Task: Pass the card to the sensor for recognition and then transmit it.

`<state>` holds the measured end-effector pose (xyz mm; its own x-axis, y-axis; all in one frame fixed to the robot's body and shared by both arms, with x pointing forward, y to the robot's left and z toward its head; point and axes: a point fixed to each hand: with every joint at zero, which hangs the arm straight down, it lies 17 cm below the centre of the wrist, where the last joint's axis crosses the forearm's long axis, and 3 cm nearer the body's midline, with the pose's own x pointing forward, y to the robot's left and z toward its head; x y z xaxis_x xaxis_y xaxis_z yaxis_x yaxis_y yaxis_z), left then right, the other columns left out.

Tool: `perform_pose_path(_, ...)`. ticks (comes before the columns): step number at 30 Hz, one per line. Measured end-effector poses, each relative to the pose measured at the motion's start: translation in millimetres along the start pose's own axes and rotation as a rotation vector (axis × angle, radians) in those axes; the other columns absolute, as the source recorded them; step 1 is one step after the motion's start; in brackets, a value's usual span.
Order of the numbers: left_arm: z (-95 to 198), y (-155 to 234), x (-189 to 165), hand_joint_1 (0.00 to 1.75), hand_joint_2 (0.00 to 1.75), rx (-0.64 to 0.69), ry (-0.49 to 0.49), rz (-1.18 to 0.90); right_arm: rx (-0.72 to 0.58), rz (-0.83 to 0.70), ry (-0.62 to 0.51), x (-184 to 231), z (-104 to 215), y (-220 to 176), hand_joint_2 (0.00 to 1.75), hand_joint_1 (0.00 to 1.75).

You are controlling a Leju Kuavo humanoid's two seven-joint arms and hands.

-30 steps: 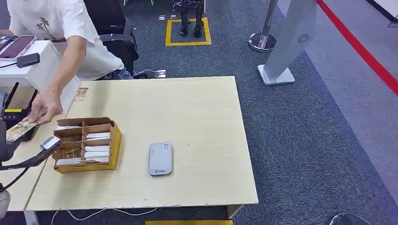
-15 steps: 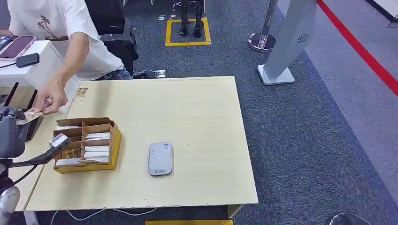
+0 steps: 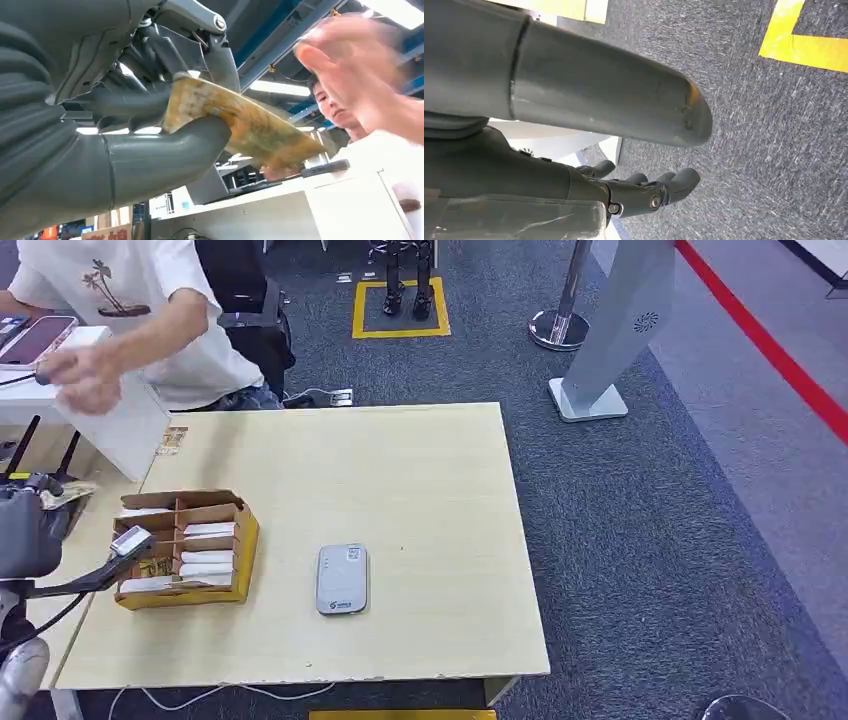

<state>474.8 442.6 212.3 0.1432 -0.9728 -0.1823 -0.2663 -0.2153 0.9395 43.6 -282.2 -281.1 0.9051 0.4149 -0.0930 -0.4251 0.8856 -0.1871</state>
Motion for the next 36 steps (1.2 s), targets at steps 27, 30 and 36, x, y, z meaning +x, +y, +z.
perform_pose_path(27,80,-1,211,1.75,1.75,-0.002,-0.26,0.474,0.01,0.009,0.007,-1,0,2,0.0,0.0)
perform_pose_path(30,87,-2,221,1.75,1.75,-0.011,-0.271,0.491,0.01,0.01,0.007,-1,0,2,0.0,0.0)
perform_pose_path(36,103,-10,234,1.75,1.75,-0.041,-0.275,0.508,0.009,0.01,0.008,-1,0,2,0.0,0.0)
